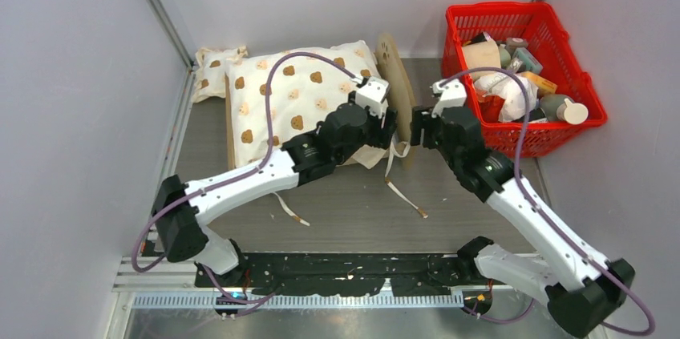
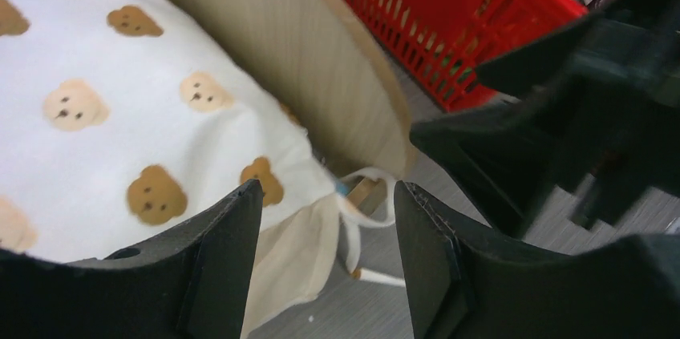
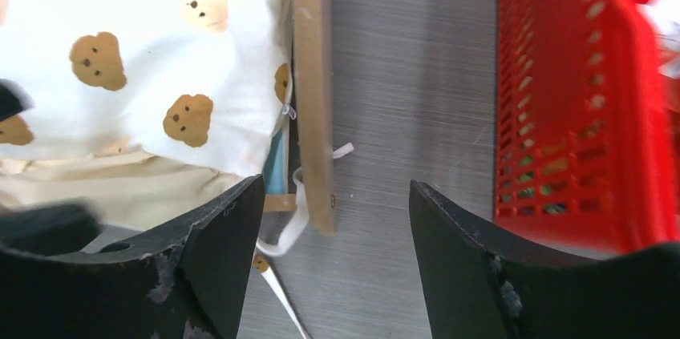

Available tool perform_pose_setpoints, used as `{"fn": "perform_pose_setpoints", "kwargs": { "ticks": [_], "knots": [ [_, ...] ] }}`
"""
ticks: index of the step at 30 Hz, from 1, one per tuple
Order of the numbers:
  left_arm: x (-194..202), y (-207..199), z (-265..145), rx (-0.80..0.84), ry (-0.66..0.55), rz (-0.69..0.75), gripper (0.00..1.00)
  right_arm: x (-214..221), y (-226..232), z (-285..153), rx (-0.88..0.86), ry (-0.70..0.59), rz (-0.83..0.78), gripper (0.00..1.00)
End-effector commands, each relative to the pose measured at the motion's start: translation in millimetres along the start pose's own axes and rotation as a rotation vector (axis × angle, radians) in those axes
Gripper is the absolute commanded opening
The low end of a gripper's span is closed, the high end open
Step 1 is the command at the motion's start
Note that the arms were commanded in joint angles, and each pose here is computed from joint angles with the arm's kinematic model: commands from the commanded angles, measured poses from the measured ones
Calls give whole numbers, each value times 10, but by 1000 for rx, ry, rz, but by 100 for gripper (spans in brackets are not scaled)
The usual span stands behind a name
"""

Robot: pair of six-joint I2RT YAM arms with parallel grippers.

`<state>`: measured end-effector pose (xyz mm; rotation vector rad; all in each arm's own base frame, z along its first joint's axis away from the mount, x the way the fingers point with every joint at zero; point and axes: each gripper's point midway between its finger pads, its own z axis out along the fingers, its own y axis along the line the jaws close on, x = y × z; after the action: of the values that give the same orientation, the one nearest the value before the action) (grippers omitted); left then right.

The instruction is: Set up the pet bed

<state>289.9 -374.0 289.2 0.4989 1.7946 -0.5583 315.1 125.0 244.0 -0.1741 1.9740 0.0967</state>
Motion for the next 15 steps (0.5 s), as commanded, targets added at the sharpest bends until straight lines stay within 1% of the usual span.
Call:
{"fn": "perform_pose_setpoints", "kwargs": {
  "ticks": [1,2,3,4,5,7,8,9,12,15],
  "knots": [
    [-527,-269,193,-10,-192,-106,64,62,-192,-356,43,-54,108,73],
    [-591,-326,245,-9,-200,-118,64,52,-217,-454,37,-79,137,73],
    [-581,-370,316,-14,-191,-124,64,191,-234,-467,42,-57,150,73],
    [-581,-421,376,-12,-185,-125,64,195,-254,-551,33,-81,171,73],
    [-569,-463,451,-13,-179,-127,64,316,-250,-553,28,-65,183,72],
    [-504,-545,592,-18,-154,-128,64,395,-278,-670,10,-94,213,72],
    [-469,-563,668,-33,-142,-132,65,487,-289,-669,12,-84,212,72],
    [-387,-556,729,-58,-110,-128,65,476,-307,-728,5,-109,225,72],
    [-111,-519,939,-138,-30,-118,64,579,-365,-785,14,-122,220,72],
    [71,-462,1025,-210,42,-112,63,596,-423,-865,24,-142,222,72]
  ]
}}
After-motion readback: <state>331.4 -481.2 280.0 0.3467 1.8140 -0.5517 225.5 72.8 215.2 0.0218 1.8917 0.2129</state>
